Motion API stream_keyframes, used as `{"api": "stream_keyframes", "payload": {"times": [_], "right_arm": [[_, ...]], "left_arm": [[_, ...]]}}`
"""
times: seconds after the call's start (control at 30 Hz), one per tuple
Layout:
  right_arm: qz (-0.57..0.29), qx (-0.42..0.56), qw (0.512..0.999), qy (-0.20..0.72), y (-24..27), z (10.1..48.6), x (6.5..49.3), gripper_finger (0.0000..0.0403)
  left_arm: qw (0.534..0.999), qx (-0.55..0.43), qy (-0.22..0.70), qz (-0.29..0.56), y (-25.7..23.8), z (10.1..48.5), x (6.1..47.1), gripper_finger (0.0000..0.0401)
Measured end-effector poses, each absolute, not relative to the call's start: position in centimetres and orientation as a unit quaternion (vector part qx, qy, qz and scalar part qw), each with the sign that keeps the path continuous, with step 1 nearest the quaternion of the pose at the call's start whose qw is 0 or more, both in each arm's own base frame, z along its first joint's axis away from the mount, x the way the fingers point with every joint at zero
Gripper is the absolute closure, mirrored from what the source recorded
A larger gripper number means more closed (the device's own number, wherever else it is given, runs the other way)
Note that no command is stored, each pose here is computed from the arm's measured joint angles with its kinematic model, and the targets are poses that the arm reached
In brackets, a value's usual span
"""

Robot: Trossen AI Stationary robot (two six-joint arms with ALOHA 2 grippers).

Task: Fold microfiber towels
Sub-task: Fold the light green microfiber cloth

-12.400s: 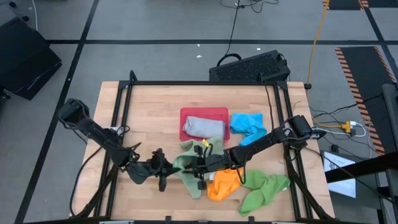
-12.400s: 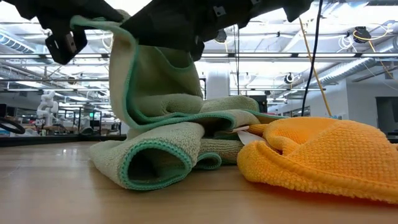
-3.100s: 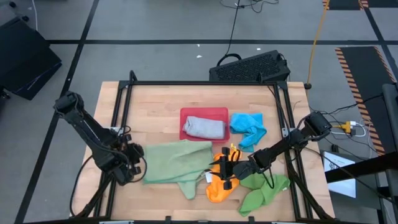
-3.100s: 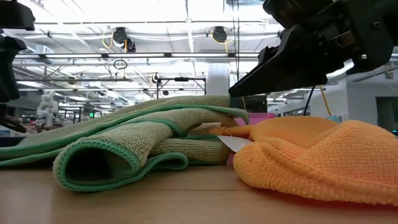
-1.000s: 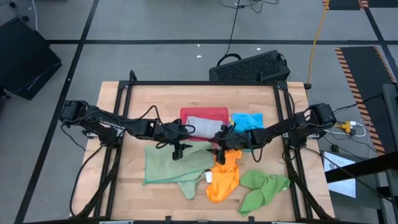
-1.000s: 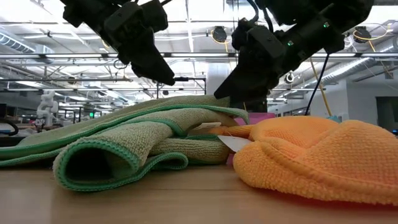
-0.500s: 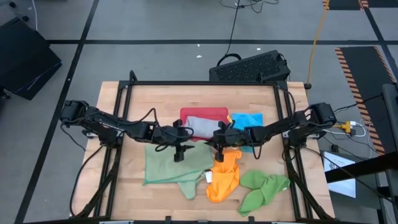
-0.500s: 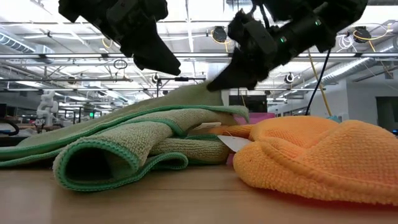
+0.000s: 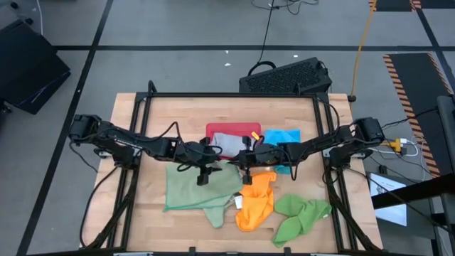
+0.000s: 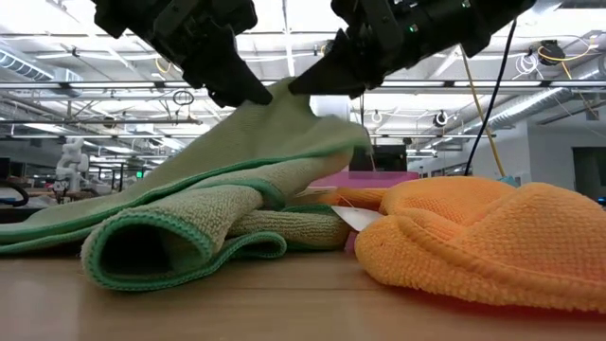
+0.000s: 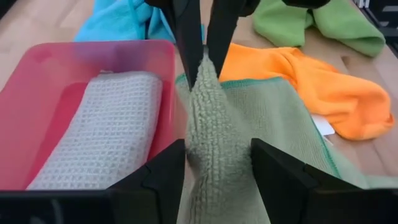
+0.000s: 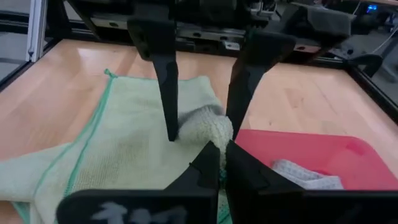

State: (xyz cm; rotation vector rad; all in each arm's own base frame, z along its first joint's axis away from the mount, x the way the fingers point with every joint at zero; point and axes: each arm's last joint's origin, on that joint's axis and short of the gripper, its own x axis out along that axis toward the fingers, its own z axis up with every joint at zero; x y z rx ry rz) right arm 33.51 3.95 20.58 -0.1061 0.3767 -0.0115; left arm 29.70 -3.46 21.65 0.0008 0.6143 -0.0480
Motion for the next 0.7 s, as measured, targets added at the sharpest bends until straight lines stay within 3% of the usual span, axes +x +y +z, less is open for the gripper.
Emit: {"api": "stream_keyframes", "payload": {"times": [0.13,0.33,0.47,0.7], "right_arm": [[-0.002,-0.075,0.982,0.176,4.0,21.2,33.8,0.0399],[-0.001,-0.084,0.982,0.167,4.0,21.6,34.0,0.0396],[0.001,-0.084,0.982,0.171,4.8,21.6,33.9,0.0364],[0.020,-0.062,0.977,0.202,6.7,21.0,33.3,0.0252]], "left_arm": [[0.955,0.002,0.296,-0.023,-3.4,21.7,29.8,0.0243],[0.951,0.018,0.308,0.001,-4.2,22.3,28.8,0.0380],[0.947,0.014,0.321,0.024,-5.0,23.2,27.2,0.0385],[0.950,-0.002,0.310,0.024,-7.8,25.6,23.5,0.0391]]}}
